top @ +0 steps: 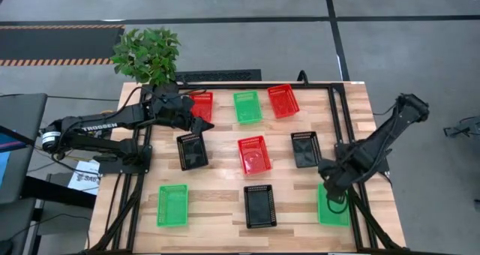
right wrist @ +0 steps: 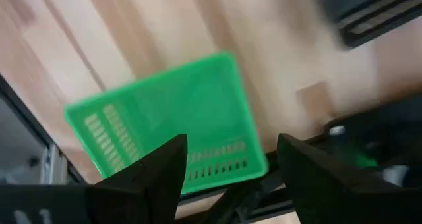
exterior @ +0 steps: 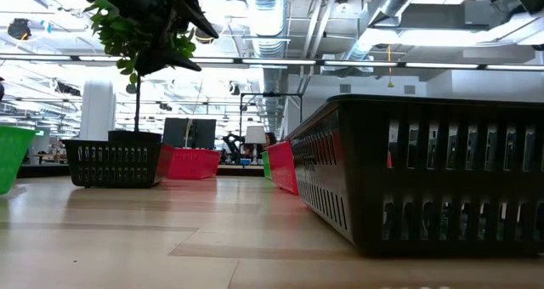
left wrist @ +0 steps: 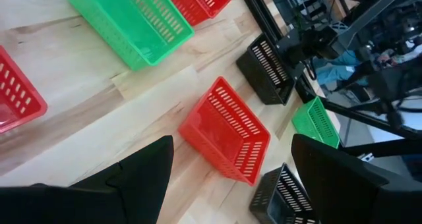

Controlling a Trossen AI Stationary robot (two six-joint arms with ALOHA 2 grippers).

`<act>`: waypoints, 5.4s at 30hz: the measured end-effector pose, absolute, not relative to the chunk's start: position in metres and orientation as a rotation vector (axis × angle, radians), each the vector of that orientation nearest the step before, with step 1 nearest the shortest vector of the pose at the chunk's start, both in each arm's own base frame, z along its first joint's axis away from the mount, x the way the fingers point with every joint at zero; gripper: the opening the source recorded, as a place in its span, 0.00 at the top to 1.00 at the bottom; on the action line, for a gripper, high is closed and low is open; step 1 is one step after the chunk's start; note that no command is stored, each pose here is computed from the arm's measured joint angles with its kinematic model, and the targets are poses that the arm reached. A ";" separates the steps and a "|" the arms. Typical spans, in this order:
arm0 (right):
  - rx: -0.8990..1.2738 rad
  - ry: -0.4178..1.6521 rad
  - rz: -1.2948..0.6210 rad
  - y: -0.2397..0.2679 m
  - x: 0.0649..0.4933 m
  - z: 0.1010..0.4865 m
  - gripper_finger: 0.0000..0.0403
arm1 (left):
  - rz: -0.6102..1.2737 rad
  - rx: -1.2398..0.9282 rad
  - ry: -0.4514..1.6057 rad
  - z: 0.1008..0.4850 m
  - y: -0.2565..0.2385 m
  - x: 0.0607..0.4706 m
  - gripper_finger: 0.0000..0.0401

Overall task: Stack baskets by color
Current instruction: Stack the bottom right green bin on the top green bin

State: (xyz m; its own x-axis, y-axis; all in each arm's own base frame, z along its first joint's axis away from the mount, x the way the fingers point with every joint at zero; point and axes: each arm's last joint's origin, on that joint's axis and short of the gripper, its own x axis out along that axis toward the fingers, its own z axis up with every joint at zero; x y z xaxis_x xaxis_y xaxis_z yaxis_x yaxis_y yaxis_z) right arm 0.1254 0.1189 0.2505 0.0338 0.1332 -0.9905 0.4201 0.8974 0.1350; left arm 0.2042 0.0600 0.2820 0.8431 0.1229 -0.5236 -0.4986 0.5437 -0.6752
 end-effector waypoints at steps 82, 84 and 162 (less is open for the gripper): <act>-0.014 1.151 -0.415 -0.169 0.273 0.355 0.97 | 0.374 -0.824 0.515 0.278 0.059 0.201 0.26; -0.096 1.136 -0.389 -0.187 0.285 0.355 0.97 | 0.377 -0.835 0.513 0.278 0.059 0.201 0.26; -0.240 1.051 -0.014 -0.285 0.368 0.275 0.61 | 0.634 -1.020 0.380 0.278 0.065 0.200 0.26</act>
State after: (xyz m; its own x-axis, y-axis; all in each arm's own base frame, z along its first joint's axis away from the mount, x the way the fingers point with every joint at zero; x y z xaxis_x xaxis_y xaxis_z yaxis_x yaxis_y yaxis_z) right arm 0.3685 -0.2848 0.2753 0.4991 -0.1256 -0.8574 -0.1028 0.9739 -0.2025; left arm 0.1998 0.0649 0.2777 0.7609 0.3097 -0.5701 -0.6488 0.3688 -0.6656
